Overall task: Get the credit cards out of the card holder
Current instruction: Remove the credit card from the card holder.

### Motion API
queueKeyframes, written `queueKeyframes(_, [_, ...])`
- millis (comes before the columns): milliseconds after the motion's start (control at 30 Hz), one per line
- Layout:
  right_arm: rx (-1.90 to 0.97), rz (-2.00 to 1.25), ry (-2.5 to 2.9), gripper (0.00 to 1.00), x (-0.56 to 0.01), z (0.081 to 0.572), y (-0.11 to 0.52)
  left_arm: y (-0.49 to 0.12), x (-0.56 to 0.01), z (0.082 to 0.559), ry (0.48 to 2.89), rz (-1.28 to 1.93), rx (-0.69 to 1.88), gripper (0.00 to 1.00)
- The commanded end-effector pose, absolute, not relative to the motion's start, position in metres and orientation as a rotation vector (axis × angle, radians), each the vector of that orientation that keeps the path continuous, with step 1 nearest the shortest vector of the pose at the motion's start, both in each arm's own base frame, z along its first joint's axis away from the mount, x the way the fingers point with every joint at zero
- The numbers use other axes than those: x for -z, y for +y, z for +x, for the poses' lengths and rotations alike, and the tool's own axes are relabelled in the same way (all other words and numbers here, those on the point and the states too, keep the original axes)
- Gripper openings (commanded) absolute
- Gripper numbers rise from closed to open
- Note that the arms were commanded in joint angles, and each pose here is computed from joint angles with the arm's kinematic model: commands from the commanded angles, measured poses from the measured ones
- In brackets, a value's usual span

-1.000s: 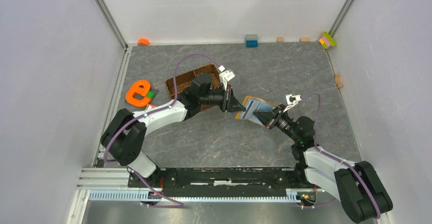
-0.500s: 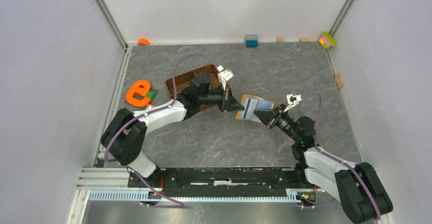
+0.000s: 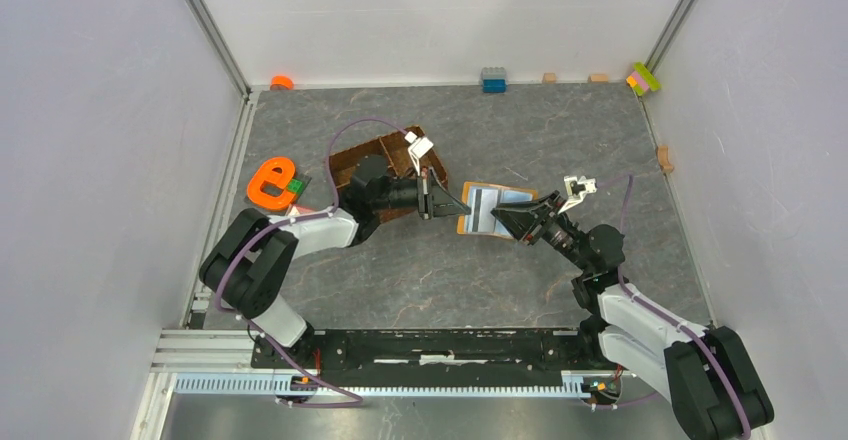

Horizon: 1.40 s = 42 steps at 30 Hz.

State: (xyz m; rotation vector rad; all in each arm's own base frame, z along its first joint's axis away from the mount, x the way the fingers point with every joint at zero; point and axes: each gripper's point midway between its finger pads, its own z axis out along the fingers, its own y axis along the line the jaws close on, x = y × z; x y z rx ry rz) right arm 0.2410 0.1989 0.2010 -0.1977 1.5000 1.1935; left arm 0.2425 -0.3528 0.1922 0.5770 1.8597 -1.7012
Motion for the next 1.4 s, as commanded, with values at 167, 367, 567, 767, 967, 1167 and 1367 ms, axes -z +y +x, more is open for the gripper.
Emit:
queueKeyframes(167, [-1.239,-0.255,1.45,0.46,-0.218,0.238,0.203,-0.341,-0.242,0.228,1.612,0.623,1.873,0.02])
queueKeyframes(367, [-1.399,-0.315,1.388,0.42,-0.231,0.222,0.214,-0.341,-0.245,0.224,1.584,0.643,1.918,0.02])
queueKeyframes(567, [-1.482,-0.34,1.348,0.41,-0.238,0.214,0.218,-0.342,-0.24,0.227,1.609,0.641,1.893,0.02])
queueKeyframes(767, [-1.507,-0.352,1.323,0.39,-0.243,0.208,0.218,-0.342,-0.237,0.23,1.633,0.625,1.855,0.02])
queueKeyframes(967, [-1.417,-0.305,1.384,0.44,-0.231,0.222,0.213,-0.34,-0.239,0.23,1.624,0.624,1.834,0.02])
queueKeyframes(1167, [-1.459,-0.332,1.343,0.37,-0.239,0.212,0.214,-0.341,-0.236,0.232,1.634,0.624,1.826,0.02])
queueKeyframes(1367, [-1.509,-0.361,1.298,0.3,-0.249,0.2,0.215,-0.342,-0.234,0.234,1.642,0.621,1.817,0.02])
